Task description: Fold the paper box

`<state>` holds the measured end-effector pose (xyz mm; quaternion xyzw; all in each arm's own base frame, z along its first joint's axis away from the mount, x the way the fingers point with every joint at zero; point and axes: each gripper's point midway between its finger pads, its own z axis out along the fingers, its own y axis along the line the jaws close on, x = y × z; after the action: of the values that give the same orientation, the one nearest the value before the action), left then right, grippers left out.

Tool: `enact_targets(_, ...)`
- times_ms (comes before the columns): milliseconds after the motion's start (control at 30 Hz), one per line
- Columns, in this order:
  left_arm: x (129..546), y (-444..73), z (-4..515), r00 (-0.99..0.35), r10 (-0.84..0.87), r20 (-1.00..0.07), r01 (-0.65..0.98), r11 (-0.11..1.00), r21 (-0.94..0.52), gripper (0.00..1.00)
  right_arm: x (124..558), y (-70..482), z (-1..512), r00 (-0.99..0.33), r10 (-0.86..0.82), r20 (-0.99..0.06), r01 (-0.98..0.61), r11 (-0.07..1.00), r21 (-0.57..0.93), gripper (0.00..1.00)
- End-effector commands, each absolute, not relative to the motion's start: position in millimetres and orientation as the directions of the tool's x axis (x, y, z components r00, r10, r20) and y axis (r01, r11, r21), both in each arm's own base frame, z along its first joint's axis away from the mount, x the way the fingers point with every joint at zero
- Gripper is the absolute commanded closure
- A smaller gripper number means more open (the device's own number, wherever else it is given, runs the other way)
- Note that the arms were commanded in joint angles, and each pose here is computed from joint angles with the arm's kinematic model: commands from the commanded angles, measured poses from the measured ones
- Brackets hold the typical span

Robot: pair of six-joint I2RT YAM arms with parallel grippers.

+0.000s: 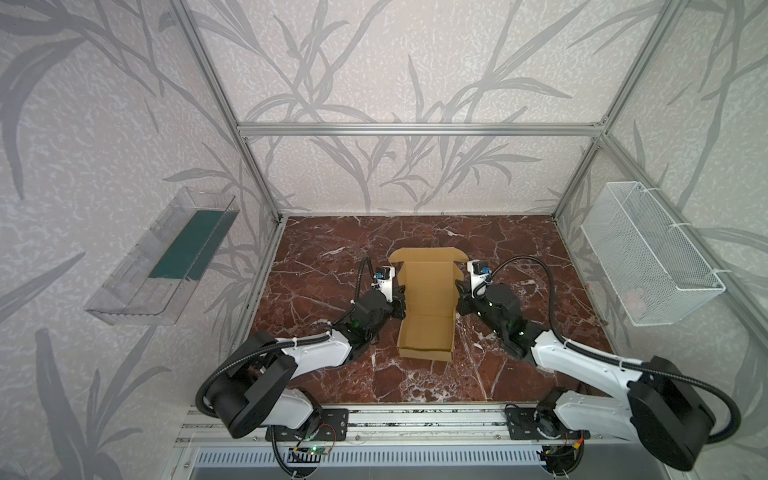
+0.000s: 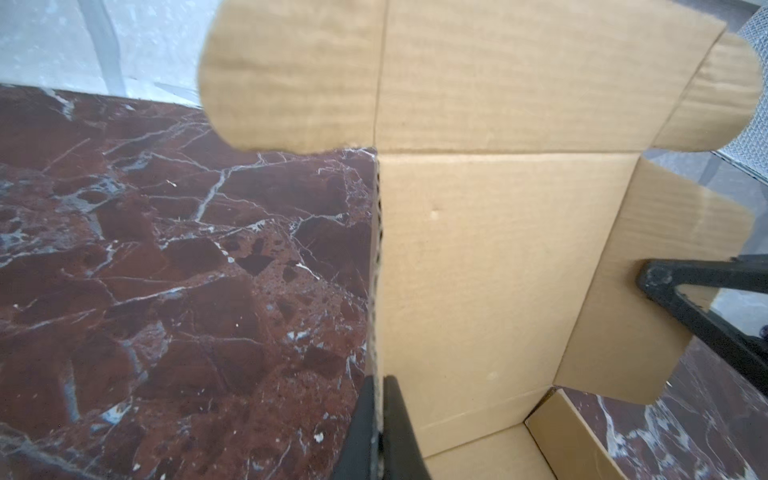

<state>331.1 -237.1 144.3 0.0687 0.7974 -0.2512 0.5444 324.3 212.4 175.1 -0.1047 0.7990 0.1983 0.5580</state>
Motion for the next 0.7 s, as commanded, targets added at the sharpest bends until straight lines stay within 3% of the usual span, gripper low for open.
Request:
enact_targets(0, 344, -233, 175, -0.267, -0.250, -0.931, 0.363, 0.868, -0.338, 1.00, 339, 216, 192, -0.275, 0.089, -0.957, -0.379, 0.905, 0.193, 1.00)
enact_targets(400, 298, -240, 167, -0.178, -0.210, -0.961, 0.379, 0.887, -0.264, 1.00, 306, 234, 184, -0.167, 0.023, -0.986, -0.409, 0.908, 0.090, 1.00)
enact_targets(667, 277, -243, 151, -0.138, -0.219, -0.966, 0.368, 0.894, -0.255, 1.00, 293, 228, 149, -0.217, 0.007, -0.976, -0.380, 0.920, 0.091, 1.00)
